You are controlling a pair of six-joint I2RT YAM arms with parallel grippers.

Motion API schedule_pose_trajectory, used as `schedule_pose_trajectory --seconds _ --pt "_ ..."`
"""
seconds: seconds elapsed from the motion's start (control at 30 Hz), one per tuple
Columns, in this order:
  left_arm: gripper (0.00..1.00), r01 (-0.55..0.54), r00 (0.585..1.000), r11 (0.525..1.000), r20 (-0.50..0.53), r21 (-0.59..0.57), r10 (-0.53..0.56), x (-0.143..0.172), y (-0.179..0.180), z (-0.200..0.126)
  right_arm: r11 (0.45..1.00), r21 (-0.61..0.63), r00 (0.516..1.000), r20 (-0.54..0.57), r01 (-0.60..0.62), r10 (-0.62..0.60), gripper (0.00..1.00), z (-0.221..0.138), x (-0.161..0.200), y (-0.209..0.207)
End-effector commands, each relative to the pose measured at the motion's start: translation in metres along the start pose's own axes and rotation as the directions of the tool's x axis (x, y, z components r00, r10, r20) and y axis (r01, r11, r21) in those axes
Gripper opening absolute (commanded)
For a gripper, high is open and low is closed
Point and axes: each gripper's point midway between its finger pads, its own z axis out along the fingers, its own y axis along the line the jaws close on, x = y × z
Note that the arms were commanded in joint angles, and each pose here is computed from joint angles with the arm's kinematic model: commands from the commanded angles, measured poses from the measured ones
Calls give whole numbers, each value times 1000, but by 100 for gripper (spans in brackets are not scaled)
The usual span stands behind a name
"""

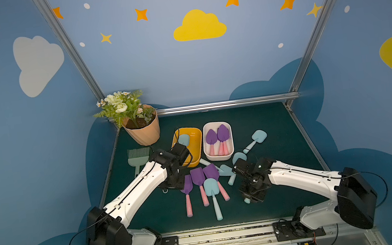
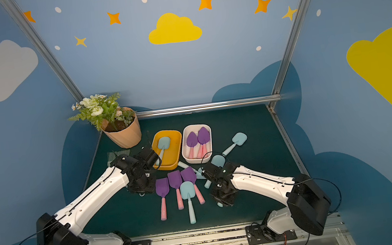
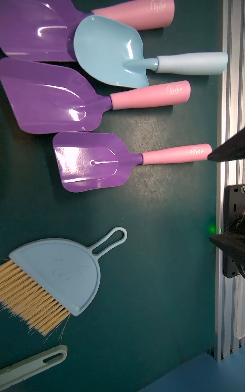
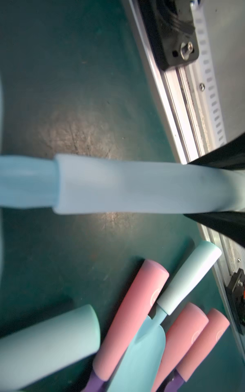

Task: Sort the small shovels by color and place them into the storage box
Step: Pick up the shovel from the center of the board.

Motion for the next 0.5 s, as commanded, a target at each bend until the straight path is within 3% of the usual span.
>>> schedule_pose_trajectory --seconds 0.0,0.27,0.47 --pt "46 9 1000 1000 10 4 -9 0 2 -10 968 147 978 0 204 -207 0 -10 -4 -18" --pt "46 49 998 999 32 -12 -48 -4 7 -18 839 189 854 3 510 -520 0 -55 -18 13" --pt "46 77 995 997 68 -25 -75 -7 14 -27 777 126 782 17 617 -623 0 -90 -23 48"
